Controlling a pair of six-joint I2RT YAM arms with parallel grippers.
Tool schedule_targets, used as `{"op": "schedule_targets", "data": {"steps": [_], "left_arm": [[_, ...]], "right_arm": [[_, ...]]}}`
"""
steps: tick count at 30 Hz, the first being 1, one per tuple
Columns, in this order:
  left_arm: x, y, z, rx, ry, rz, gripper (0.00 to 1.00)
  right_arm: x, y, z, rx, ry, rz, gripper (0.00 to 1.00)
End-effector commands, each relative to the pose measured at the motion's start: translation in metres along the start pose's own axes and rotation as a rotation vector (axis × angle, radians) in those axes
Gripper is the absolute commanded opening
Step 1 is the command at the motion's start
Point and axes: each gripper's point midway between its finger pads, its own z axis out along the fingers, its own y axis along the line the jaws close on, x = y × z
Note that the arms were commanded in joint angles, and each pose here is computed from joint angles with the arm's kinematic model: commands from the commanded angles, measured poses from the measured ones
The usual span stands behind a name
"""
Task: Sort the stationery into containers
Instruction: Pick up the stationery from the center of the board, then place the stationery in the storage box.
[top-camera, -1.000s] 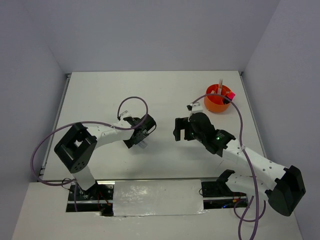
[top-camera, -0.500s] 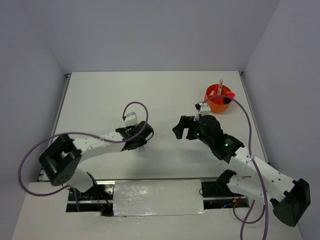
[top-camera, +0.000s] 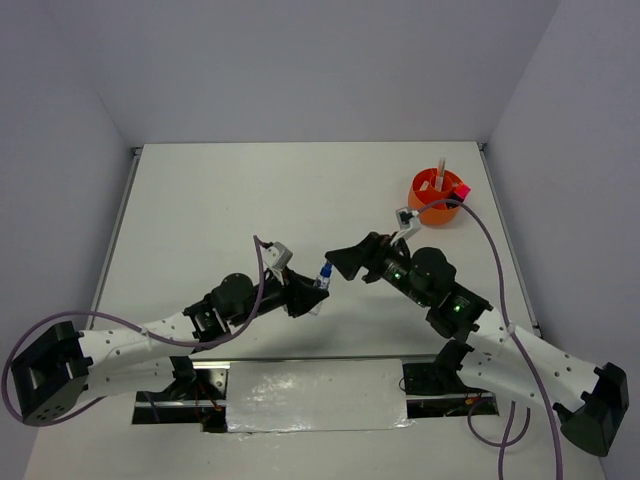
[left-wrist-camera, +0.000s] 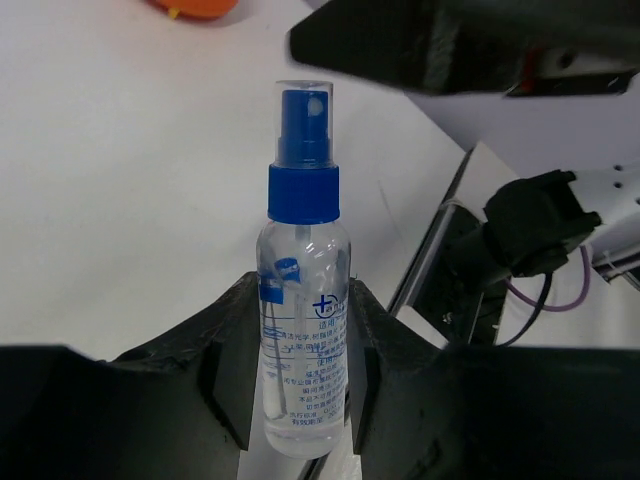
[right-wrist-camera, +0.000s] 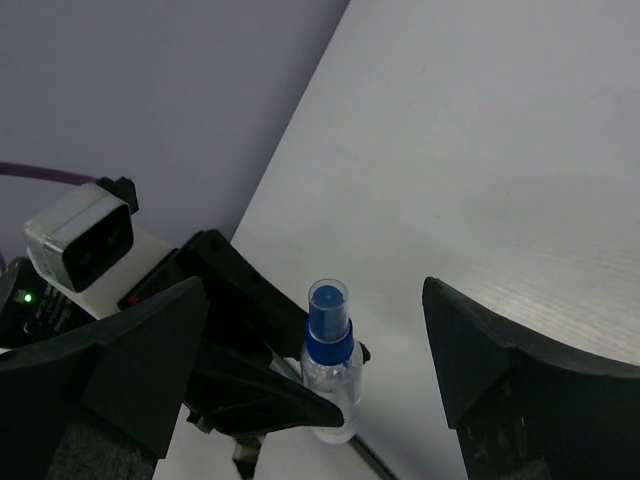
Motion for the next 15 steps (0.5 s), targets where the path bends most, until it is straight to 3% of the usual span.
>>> {"op": "schedule_targets", "data": {"steps": [1,6,10,15], "left_arm": [[-0.047,-0.044,0.004,0.200,-0.155,0.077,0.00],[-0.052,-0.056,0.004,0.263,-0.175,0.079,0.00],[-0.057,-0.054,0.006,0.242,-0.185,0.082,0.00],[-0.062,-0.048,0.006,0.205,-0.208,0.065,0.01]], "right_arm": [[0.005,0.027,0.010,-0.080,0.004,0.026,0.94],[0.025,0.028,0.014,-0.077,0.032,0.024,0.85],[0.030,0.034,0.009,-0.113,0.038,0.018,0.59],[0.038,0.040,0.004,-0.151,0.061,0.016,0.54]]}}
